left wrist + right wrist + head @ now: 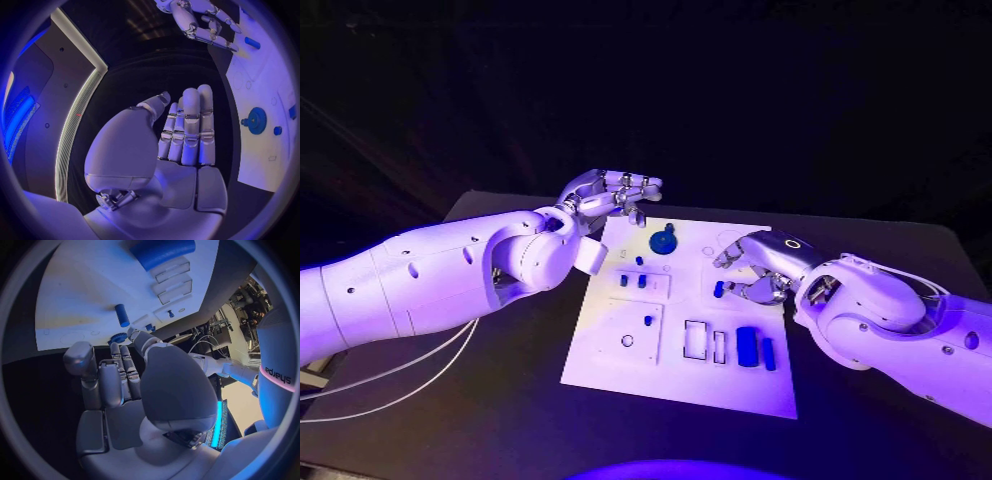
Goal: Assemble the parts on the task board
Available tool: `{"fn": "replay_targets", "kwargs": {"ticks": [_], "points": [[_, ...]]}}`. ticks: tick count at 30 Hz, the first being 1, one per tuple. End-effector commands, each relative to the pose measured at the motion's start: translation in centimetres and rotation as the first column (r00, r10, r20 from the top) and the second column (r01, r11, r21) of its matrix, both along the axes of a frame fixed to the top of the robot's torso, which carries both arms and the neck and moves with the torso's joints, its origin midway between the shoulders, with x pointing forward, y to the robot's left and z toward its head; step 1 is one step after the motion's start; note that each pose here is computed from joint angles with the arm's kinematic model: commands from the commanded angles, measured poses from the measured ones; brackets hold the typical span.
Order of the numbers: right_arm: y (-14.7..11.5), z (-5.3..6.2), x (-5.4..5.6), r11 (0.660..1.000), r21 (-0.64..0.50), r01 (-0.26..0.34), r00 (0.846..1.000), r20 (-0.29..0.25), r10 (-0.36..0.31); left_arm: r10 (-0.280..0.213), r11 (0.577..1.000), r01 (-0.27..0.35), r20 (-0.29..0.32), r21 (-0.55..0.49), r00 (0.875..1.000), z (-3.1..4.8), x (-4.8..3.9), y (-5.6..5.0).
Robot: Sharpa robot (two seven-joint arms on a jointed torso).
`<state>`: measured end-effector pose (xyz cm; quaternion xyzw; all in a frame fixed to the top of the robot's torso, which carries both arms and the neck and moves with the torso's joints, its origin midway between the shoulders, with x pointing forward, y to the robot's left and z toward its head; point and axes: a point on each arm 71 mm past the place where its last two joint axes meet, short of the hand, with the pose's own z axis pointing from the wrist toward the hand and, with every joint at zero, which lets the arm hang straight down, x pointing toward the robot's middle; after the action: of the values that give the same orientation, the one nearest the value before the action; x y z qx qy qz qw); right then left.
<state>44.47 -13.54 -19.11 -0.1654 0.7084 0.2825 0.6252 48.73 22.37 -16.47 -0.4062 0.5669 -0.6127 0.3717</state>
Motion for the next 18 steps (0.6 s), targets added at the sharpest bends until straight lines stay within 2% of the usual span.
{"fn": "replay_targets", "kwargs": {"ticks": [1, 13, 18], "points": [[0.4, -0.6, -0.1, 0.996, -0.083, -0.042, 0.999, -0.022, 0.040, -0.025, 1.000, 0.025, 0.007, -0.010, 1.000, 0.14, -0.07, -0.2], [0.9, -1.6, 0.0, 0.992, -0.124, -0.040, 0.998, -0.056, 0.033, -0.024, 1.000, 0.024, 0.005, -0.008, 1.000, 0.13, -0.08, -0.1], [1.1, -1.8, 0.1, 0.992, -0.120, -0.032, 0.998, -0.052, 0.026, -0.024, 1.000, 0.024, 0.005, -0.008, 1.000, 0.13, -0.09, -0.1]]}}
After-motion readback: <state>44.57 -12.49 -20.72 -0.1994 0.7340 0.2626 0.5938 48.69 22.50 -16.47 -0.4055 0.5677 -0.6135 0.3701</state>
